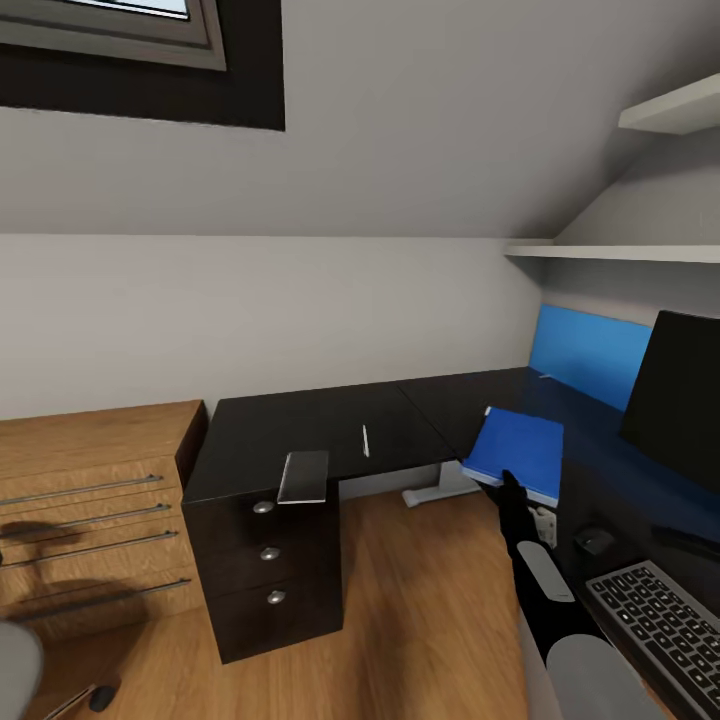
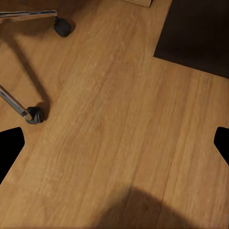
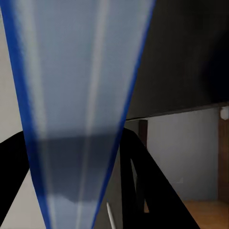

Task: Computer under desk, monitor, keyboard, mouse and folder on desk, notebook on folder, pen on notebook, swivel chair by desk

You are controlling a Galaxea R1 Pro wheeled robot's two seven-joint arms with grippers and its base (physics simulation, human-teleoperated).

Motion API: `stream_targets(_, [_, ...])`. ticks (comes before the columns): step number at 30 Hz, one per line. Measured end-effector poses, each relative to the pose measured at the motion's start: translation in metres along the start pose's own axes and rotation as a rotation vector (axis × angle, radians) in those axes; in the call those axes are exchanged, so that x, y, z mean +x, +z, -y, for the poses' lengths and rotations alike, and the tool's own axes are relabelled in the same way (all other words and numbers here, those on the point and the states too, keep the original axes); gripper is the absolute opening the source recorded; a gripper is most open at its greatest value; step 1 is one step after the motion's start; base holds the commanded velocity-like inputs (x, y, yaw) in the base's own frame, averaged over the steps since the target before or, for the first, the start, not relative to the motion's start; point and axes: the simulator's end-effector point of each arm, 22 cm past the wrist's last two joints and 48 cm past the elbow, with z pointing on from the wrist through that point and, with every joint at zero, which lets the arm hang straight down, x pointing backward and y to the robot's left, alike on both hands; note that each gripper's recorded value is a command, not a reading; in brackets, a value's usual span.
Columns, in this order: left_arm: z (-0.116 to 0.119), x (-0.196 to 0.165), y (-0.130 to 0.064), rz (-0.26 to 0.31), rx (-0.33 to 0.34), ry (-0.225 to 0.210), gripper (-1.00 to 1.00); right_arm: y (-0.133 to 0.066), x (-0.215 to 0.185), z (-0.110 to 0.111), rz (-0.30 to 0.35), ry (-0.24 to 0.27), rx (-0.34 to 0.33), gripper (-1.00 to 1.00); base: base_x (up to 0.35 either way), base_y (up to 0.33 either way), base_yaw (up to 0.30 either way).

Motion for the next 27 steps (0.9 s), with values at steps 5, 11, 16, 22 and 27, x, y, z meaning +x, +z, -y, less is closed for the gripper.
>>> stream_targets(5, [0.000, 0.000, 0.000, 0.001, 0.000, 0.000, 1.00, 0.001, -0.013, 0.002, 0.035, -0.010, 0.006, -1.00, 0.109, -0.136, 0.000])
stream_targets(11, [0.000, 0.001, 0.000, -0.003, 0.000, 0.001, 1.00, 0.001, -0.020, 0.009, 0.053, -0.015, 0.035, -1.00, 0.071, -0.074, 0.000])
stream_targets(16, [0.000, 0.001, 0.000, -0.002, 0.001, 0.000, 1.00, 0.001, -0.024, 0.009, 0.072, -0.017, 0.039, -1.00, 0.036, -0.035, 0.000])
stream_targets(22, [0.000, 0.000, 0.000, 0.000, 0.001, 0.000, 1.00, 0.001, -0.026, 0.018, 0.080, -0.016, 0.078, -1.00, 0.142, -0.130, 0.000])
stream_targets(27, [0.000, 0.000, 0.000, 0.000, 0.001, 0.000, 1.00, 0.000, -0.032, 0.025, 0.105, -0.017, 0.107, -1.00, 0.019, -0.018, 0.000])
